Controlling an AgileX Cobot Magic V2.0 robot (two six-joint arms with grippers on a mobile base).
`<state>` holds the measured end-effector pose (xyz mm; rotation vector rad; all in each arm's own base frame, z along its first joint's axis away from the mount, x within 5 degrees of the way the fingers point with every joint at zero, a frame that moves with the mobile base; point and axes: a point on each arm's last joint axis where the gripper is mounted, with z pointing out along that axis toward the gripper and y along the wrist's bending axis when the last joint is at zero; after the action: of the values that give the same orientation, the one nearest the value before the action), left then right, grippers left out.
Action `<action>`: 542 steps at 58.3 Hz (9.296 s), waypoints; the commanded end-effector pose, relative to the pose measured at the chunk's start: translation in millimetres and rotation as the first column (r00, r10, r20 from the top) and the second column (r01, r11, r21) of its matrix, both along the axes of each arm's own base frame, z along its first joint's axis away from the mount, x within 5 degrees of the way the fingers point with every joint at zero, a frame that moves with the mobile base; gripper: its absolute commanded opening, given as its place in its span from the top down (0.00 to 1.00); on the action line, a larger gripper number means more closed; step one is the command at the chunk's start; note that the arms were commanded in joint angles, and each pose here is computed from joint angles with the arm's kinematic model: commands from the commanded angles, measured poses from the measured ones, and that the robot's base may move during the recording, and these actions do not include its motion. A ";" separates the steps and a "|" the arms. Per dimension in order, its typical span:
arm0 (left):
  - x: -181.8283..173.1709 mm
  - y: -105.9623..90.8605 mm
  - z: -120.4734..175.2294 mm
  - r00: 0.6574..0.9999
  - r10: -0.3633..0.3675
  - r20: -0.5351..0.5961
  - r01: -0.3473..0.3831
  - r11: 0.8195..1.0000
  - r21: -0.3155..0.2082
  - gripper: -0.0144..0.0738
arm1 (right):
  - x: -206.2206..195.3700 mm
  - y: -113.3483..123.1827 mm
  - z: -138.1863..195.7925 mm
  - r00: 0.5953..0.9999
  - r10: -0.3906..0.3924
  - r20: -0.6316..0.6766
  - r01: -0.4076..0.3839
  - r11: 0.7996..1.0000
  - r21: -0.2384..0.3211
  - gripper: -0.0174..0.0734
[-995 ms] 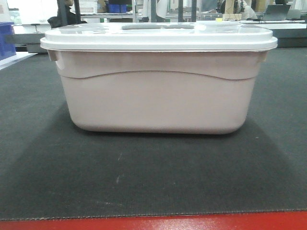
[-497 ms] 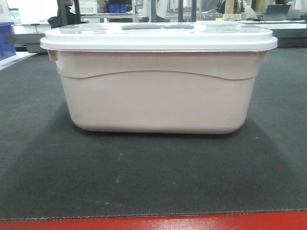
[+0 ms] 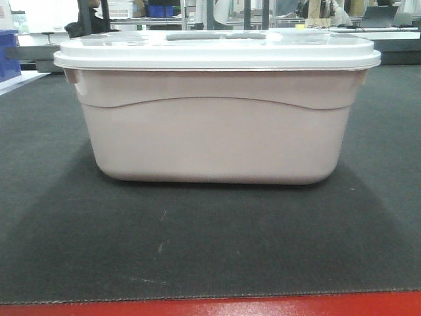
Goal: Grab white bin and place on right shelf
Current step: 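Move both grippers toward the lid handles at the bin's ends, then close both grippers on the grey lid handles at each end, then lift the pink bin off the table with both grippers, then hold the bin with both grippers while driving away from the table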
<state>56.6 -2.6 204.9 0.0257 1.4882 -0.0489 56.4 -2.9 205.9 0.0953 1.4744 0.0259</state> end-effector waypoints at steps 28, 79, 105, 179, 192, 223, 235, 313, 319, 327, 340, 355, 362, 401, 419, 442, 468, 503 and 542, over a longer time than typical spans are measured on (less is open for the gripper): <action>-26.1 -2.3 166.4 0.985 -0.036 0.167 0.030 0.999 0.033 0.93 | -15.7 0.0 162.9 0.948 -0.001 0.319 -0.017 0.998 0.054 0.64; 120.3 -39.5 237.1 0.827 -0.385 -0.410 0.270 0.911 -0.311 0.22 | 125.7 19.8 235.4 0.897 0.362 -0.254 -0.190 0.835 0.517 0.12; 204.1 -3.9 191.5 0.593 -0.692 -0.411 0.423 0.702 -0.573 0.22 | 180.8 -42.0 198.2 0.785 0.524 -0.331 -0.241 0.750 0.616 0.12; 308.7 -62.7 70.5 0.309 -0.936 -0.170 0.333 0.274 -0.902 0.22 | 261.8 18.2 48.2 0.620 0.782 -0.068 -0.349 0.352 0.869 0.12; 309.3 -62.5 71.7 0.316 -0.935 -0.158 0.332 0.265 -0.905 0.22 | 268.7 25.7 56.7 0.614 0.787 -0.068 -0.376 0.367 0.851 0.12; 309.4 -62.5 71.8 0.317 -0.935 -0.156 0.332 0.263 -0.906 0.34 | 272.1 32.4 61.8 0.605 0.794 -0.067 -0.394 0.371 0.841 0.43; 309.0 -62.7 72.1 0.312 -0.938 -0.153 0.334 0.259 -0.906 0.71 | 270.4 34.0 63.7 0.585 0.810 -0.045 -0.415 0.347 0.841 0.72; 214.2 -95.0 243.6 0.175 -0.982 0.070 0.786 0.096 -0.610 0.97 | 178.2 54.5 232.2 0.306 0.916 0.259 -0.880 0.168 0.444 0.74; 198.0 -101.6 256.5 0.146 -0.986 0.082 0.817 0.073 -0.573 0.97 | 161.4 56.8 244.5 0.292 0.918 0.268 -0.903 0.172 0.393 0.74; 181.5 -106.8 266.7 0.117 -0.989 0.090 0.840 0.050 -0.540 0.97 | 138.7 59.8 258.2 0.277 0.919 0.279 -0.927 0.179 0.330 0.74; 171.8 -108.3 272.9 0.106 -0.990 0.098 0.854 0.040 -0.520 0.97 | 117.4 61.3 271.5 0.312 0.904 0.294 -0.933 0.231 0.277 0.74; 172.5 -108.3 272.5 0.114 -0.989 0.094 0.853 0.048 -0.520 0.97 | 117.2 60.7 272.6 0.332 0.895 0.296 -0.927 0.252 0.279 0.74; 172.7 -108.3 272.4 0.115 -0.989 0.093 0.853 0.051 -0.520 0.97 | 118.0 60.4 272.6 0.341 0.892 0.297 -0.924 0.259 0.282 0.74; 172.7 -108.3 272.4 0.115 -0.989 0.093 0.853 0.051 -0.520 0.97 | 119.8 59.5 272.7 0.361 0.884 0.298 -0.916 0.277 0.290 0.74; 172.7 -108.3 272.4 0.115 -0.989 0.093 0.853 0.051 -0.520 0.97 | 119.9 59.4 272.7 0.362 0.883 0.298 -0.916 0.278 0.290 0.74; 172.7 -108.3 272.4 0.115 -0.989 0.093 0.853 0.051 -0.520 0.97 | 119.9 59.4 272.7 0.362 0.883 0.298 -0.916 0.278 0.290 0.74; 172.7 -108.3 272.4 0.115 -0.989 0.093 0.853 0.051 -0.520 0.97 | 125.5 56.3 272.7 0.427 0.853 0.300 -0.889 0.334 0.315 0.74; 172.7 -108.3 272.4 0.115 -0.989 0.093 0.853 0.051 -0.520 0.97 | 135.9 48.9 272.2 0.546 0.783 0.299 -0.823 0.437 0.362 0.74; 172.7 -108.3 272.4 0.115 -0.989 0.093 0.853 0.051 -0.520 0.97 | 136.2 48.7 272.2 0.549 0.781 0.298 -0.822 0.439 0.363 0.74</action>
<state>283.4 -88.0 449.9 0.2607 1.6001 -1.4007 220.1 24.2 453.3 -0.0107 1.4007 0.9990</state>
